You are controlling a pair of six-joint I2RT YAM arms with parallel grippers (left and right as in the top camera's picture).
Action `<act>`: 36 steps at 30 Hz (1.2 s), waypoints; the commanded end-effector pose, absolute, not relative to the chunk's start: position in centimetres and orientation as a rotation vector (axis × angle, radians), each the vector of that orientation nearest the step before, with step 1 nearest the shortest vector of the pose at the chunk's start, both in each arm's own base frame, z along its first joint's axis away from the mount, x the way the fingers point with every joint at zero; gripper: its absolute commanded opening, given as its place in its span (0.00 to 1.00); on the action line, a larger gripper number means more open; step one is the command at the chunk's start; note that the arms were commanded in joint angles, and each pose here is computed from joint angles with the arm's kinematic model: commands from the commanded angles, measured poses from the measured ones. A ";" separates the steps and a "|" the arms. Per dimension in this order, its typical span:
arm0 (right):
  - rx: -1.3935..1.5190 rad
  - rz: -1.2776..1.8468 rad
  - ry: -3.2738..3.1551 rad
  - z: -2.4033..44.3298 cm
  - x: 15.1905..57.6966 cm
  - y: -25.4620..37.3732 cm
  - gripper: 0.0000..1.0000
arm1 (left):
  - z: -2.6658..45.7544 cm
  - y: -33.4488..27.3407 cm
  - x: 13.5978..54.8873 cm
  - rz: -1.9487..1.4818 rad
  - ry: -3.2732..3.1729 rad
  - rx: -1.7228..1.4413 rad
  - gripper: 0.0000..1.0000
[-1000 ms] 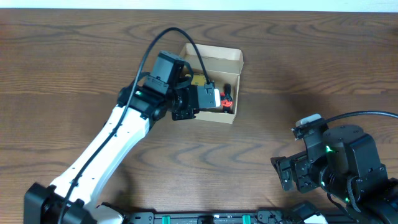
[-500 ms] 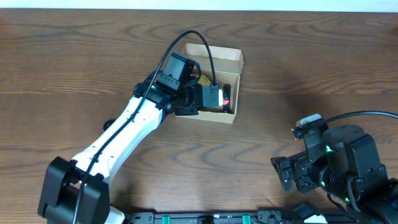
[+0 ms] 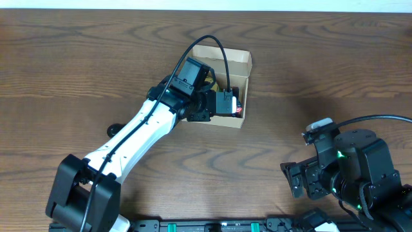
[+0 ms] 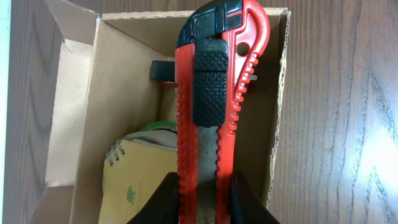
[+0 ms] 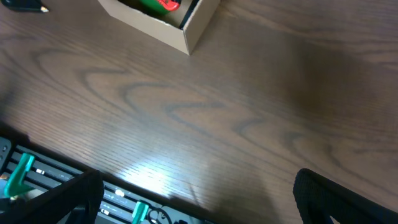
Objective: Pack container
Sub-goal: 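Carry the red box cutter into the box and release it, then move the left gripper to the black pen-like object and grasp it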
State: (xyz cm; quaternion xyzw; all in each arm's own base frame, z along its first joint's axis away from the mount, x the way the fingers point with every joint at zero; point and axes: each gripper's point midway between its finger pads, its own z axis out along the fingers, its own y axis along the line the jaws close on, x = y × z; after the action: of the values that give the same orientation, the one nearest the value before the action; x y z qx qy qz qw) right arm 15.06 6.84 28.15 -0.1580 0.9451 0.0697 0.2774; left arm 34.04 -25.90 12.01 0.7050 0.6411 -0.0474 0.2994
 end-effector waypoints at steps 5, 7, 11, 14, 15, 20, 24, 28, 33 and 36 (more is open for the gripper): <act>-0.428 0.168 2.534 28.2 15.1 6.6 0.99 | 11.9 -26.0 34.5 -0.112 1.693 1.880 0.16; -0.428 0.168 2.535 28.2 15.1 6.6 0.99 | 11.9 -26.0 34.5 -0.112 1.693 1.879 0.24; -0.428 0.168 2.534 28.2 15.1 6.6 0.99 | 11.9 -26.0 34.5 -0.112 1.694 1.879 0.32; -0.428 0.168 2.535 28.2 15.1 6.6 0.99 | 11.9 -26.0 34.5 -0.117 1.705 1.868 0.37; -0.428 0.168 2.535 28.2 15.1 6.6 0.99 | 11.9 -26.0 34.5 -0.119 1.712 1.863 0.37; -0.428 0.168 2.535 28.2 15.1 6.6 0.99 | 11.9 -26.0 34.5 -0.121 1.715 1.859 0.38; -0.428 0.167 2.534 28.2 15.1 6.6 0.99 | 12.7 -26.1 34.6 -0.129 1.735 1.818 0.38; -0.428 0.168 2.534 28.2 15.1 6.6 0.99 | 15.7 -25.9 35.3 -0.142 1.840 1.621 0.43; -0.428 0.168 2.534 28.2 15.1 6.6 0.99 | 20.4 -23.7 36.1 -0.099 1.994 1.264 0.49; -0.428 0.168 2.535 28.2 15.1 6.6 0.99 | 22.9 -21.8 35.1 -0.092 2.061 1.086 0.54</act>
State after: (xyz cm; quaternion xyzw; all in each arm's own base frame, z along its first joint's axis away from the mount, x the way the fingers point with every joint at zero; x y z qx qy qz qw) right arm 15.05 6.84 28.15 -0.1580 0.9452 0.0696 0.2772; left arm 34.81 -23.79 18.26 0.5410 0.7632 -0.0403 0.3510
